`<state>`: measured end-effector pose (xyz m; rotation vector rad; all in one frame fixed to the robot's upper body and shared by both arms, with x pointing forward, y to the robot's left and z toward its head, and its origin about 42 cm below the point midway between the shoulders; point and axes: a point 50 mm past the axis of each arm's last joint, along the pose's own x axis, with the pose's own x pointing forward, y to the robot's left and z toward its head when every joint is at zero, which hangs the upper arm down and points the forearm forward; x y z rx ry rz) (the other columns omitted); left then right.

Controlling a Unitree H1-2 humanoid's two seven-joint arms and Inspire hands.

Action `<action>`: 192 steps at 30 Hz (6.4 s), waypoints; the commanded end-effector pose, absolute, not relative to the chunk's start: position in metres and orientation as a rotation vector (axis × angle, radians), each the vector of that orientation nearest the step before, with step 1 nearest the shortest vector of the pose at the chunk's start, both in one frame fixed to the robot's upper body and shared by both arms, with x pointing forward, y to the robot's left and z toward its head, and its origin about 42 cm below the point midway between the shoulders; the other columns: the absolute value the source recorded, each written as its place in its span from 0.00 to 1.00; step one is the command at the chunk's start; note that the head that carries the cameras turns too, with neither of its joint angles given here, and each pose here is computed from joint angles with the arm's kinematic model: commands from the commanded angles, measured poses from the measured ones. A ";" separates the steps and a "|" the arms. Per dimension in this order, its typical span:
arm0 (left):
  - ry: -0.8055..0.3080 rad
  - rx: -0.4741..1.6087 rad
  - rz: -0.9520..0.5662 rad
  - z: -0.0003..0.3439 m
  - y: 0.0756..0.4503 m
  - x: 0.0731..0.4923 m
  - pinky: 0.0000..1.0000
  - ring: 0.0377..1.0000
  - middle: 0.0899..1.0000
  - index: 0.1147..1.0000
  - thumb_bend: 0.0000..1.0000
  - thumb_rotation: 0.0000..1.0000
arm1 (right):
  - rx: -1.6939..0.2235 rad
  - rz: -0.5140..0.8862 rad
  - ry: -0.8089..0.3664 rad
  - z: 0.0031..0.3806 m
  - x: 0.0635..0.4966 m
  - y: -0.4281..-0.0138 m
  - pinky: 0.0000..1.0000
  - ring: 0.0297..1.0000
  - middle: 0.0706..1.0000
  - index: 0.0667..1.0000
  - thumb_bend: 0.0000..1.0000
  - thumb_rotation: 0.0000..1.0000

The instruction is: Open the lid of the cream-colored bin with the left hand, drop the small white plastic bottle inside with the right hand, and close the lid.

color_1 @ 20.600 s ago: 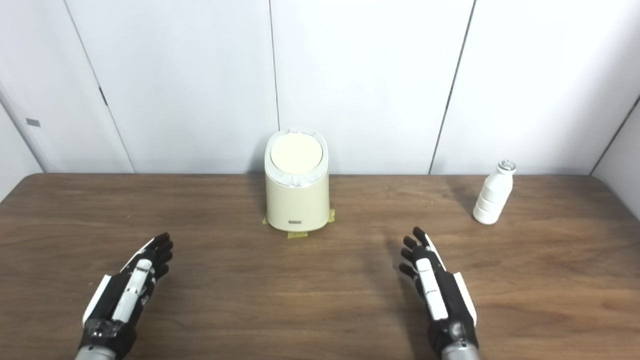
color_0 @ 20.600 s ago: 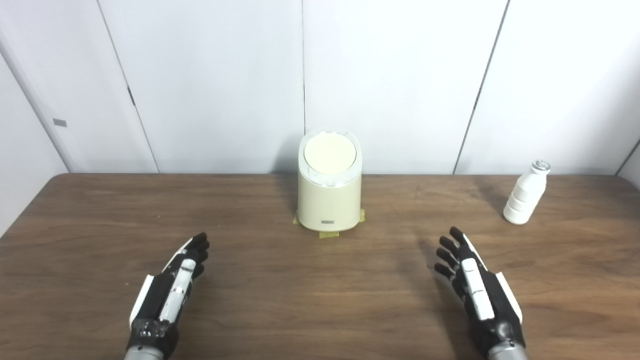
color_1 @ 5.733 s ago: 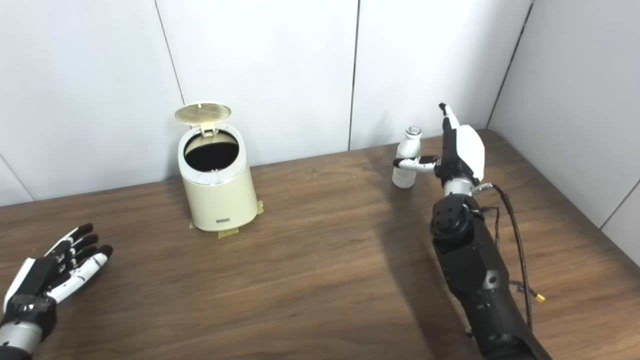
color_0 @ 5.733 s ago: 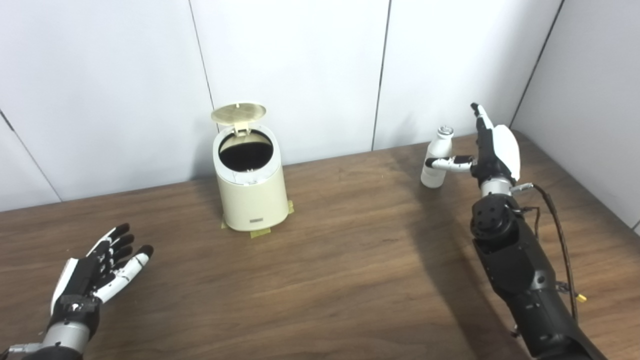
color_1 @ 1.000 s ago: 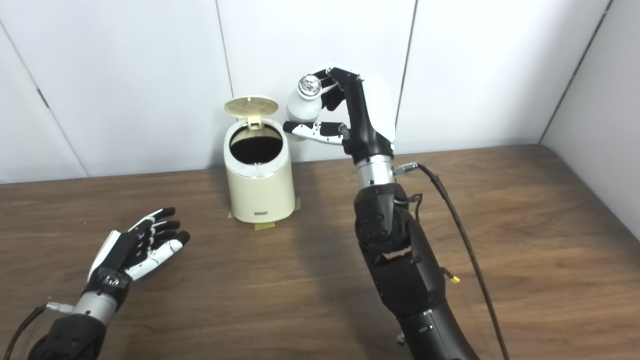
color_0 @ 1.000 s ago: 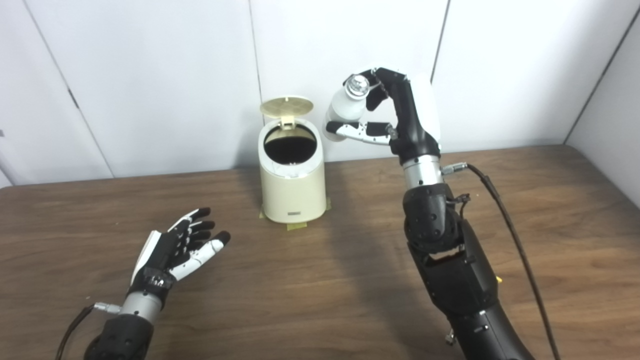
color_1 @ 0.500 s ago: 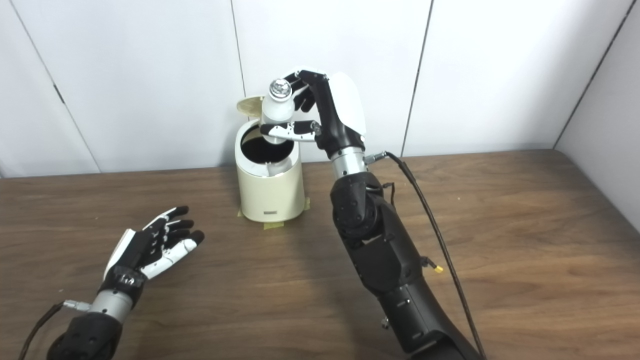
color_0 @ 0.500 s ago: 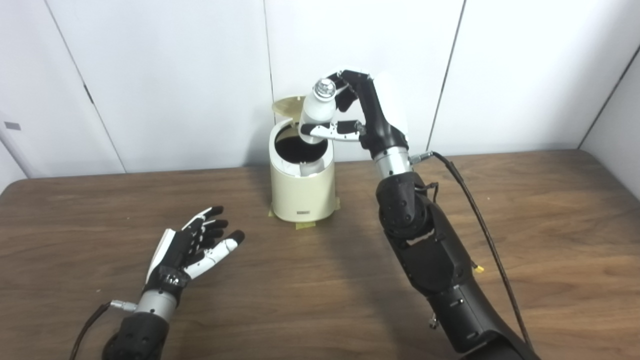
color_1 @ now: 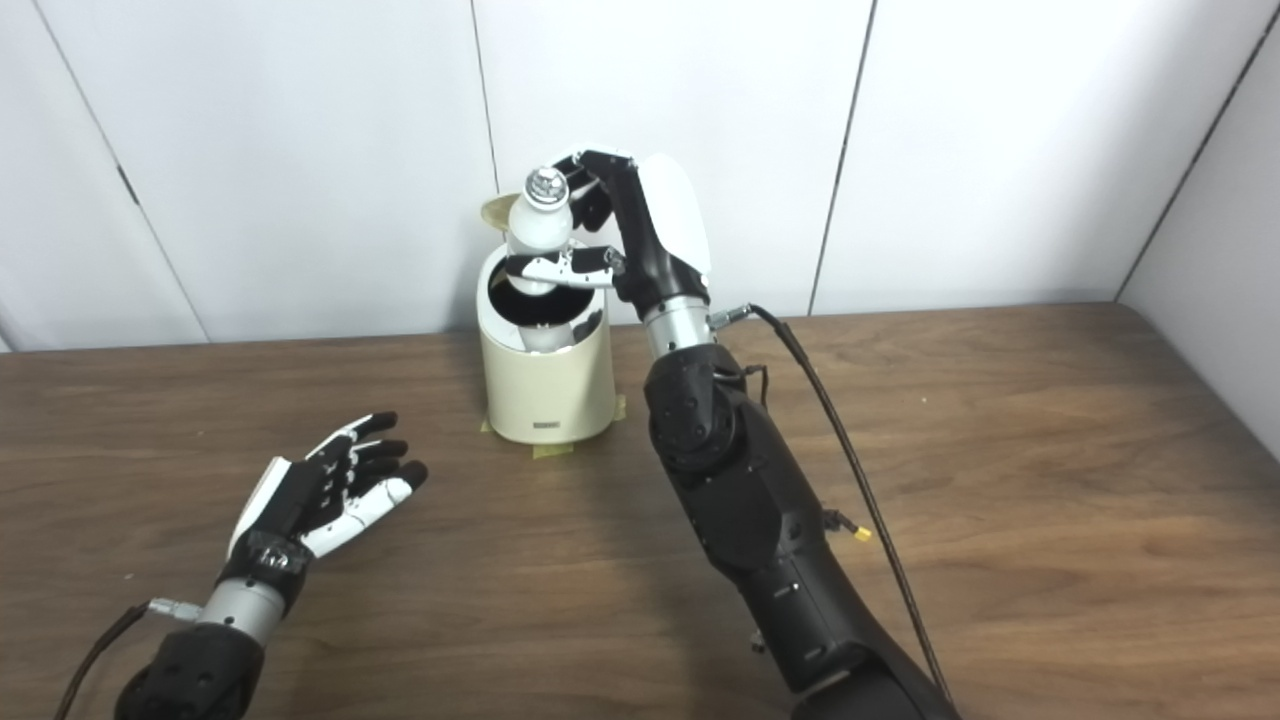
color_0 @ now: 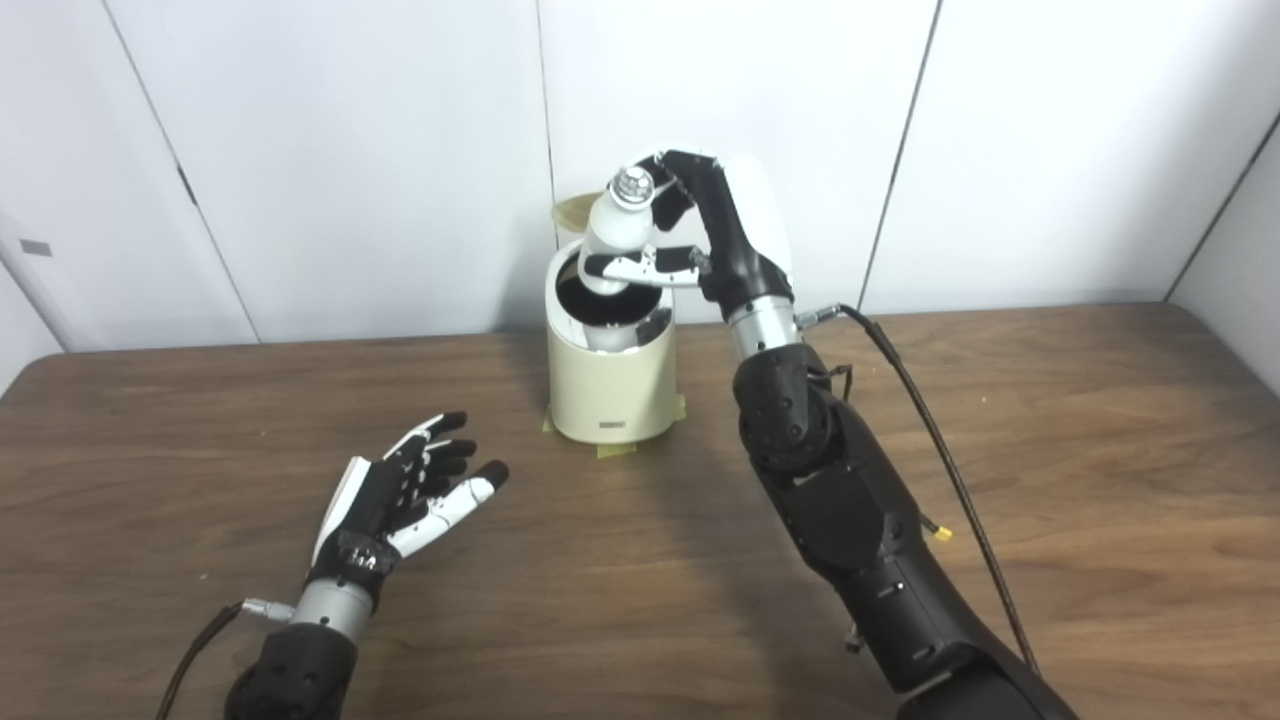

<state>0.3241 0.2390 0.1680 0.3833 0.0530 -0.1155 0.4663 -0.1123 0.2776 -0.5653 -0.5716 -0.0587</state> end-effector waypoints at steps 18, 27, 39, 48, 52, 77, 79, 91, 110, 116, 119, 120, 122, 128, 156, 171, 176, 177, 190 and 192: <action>-0.021 0.397 -0.081 0.186 0.238 0.326 0.82 0.80 0.80 0.90 0.85 0.54 | -0.545 -0.096 -0.653 0.289 0.473 -0.111 0.38 0.40 0.45 0.46 0.52 0.00; -0.017 0.389 -0.070 0.187 0.239 0.325 0.82 0.81 0.80 0.90 0.84 0.54 | -0.551 -0.092 -0.641 0.282 0.472 -0.112 0.39 0.40 0.45 0.46 0.52 0.00; -0.024 0.397 -0.058 0.185 0.238 0.322 0.81 0.80 0.80 0.90 0.84 0.55 | -0.581 -0.069 -0.570 0.279 0.470 -0.116 0.38 0.38 0.45 0.50 0.52 0.00; -0.024 0.384 -0.054 0.184 0.237 0.322 0.79 0.79 0.78 0.89 0.85 0.55 | -0.704 -0.069 -0.538 0.279 0.471 -0.121 0.40 0.40 0.44 0.50 0.52 0.00; -0.024 0.384 -0.056 0.183 0.236 0.322 0.79 0.79 0.78 0.90 0.84 0.55 | -0.786 -0.066 -0.501 0.281 0.470 -0.123 0.42 0.52 0.55 0.62 0.89 0.06; -0.018 0.374 -0.064 0.179 0.232 0.319 0.80 0.79 0.79 0.90 0.84 0.53 | -0.639 -0.075 -0.475 0.280 0.464 -0.134 0.42 0.44 0.45 0.50 0.57 0.01; -0.021 0.372 -0.068 0.178 0.232 0.319 0.79 0.78 0.78 0.90 0.83 0.52 | -0.614 -0.086 -0.465 0.280 0.463 -0.135 0.42 0.42 0.45 0.47 0.53 0.00; -0.016 0.378 -0.072 0.177 0.232 0.321 0.81 0.79 0.78 0.90 0.83 0.54 | -0.603 -0.139 -0.447 0.273 0.455 -0.152 0.41 0.43 0.45 0.44 0.52 0.00; -0.012 0.215 -0.087 0.198 0.232 0.338 0.86 0.84 0.84 0.90 0.56 0.81 | -0.347 -0.050 -0.197 0.211 0.384 -0.210 0.49 0.58 0.63 0.61 0.47 0.46; -0.022 0.153 -0.117 0.203 0.235 0.347 0.91 0.89 0.87 0.91 0.57 0.93 | -0.213 -0.015 -0.130 0.201 0.352 -0.226 0.64 0.75 0.79 0.77 0.54 0.95; -0.042 0.158 -0.121 0.205 0.232 0.350 0.89 0.88 0.87 0.90 0.57 0.97 | -0.136 0.005 -0.104 0.197 0.340 -0.229 0.72 0.82 0.84 0.79 0.63 1.00; -0.048 0.162 -0.122 0.207 0.231 0.352 0.89 0.88 0.87 0.91 0.57 0.98 | -0.121 0.007 -0.099 0.195 0.336 -0.230 0.74 0.83 0.85 0.79 0.64 1.00; -0.061 0.176 -0.121 0.211 0.228 0.355 0.87 0.88 0.87 0.91 0.57 1.00 | -0.098 0.009 -0.090 0.190 0.329 -0.232 0.78 0.85 0.86 0.80 0.63 1.00; -0.115 0.122 -0.148 0.229 0.218 0.372 0.90 0.91 0.91 0.94 0.57 1.00 | -0.049 -0.001 -0.063 0.170 0.312 -0.236 0.82 0.89 0.90 0.88 0.68 1.00; -0.334 0.191 -0.139 0.320 0.194 0.465 0.87 0.90 0.91 0.91 0.58 0.99 | 0.063 -0.026 -0.066 0.136 0.294 -0.224 0.82 0.91 0.93 0.92 0.62 1.00; -0.372 0.321 -0.179 0.346 0.174 0.493 0.88 0.89 0.90 0.90 0.58 1.00 | 0.088 -0.028 -0.129 0.134 0.290 -0.223 0.86 0.92 0.92 0.91 0.61 1.00; -0.385 0.388 -0.204 0.350 0.169 0.500 0.88 0.89 0.89 0.89 0.58 1.00 | 0.075 -0.034 -0.154 0.136 0.289 -0.226 0.85 0.91 0.92 0.90 0.63 0.98; -0.391 0.405 -0.212 0.351 0.168 0.501 0.88 0.89 0.89 0.89 0.57 1.00 | 0.073 -0.035 -0.159 0.137 0.289 -0.227 0.85 0.91 0.92 0.90 0.63 0.98; -0.401 0.535 -0.239 0.352 0.162 0.505 0.83 0.86 0.82 0.82 0.52 0.97 | -0.042 -0.048 -0.211 0.146 0.296 -0.232 0.83 0.90 0.91 0.90 0.67 0.98; -0.406 0.563 -0.243 0.354 0.162 0.505 0.83 0.85 0.81 0.81 0.52 0.98 | -0.045 -0.047 -0.207 0.145 0.296 -0.233 0.83 0.90 0.91 0.90 0.66 0.98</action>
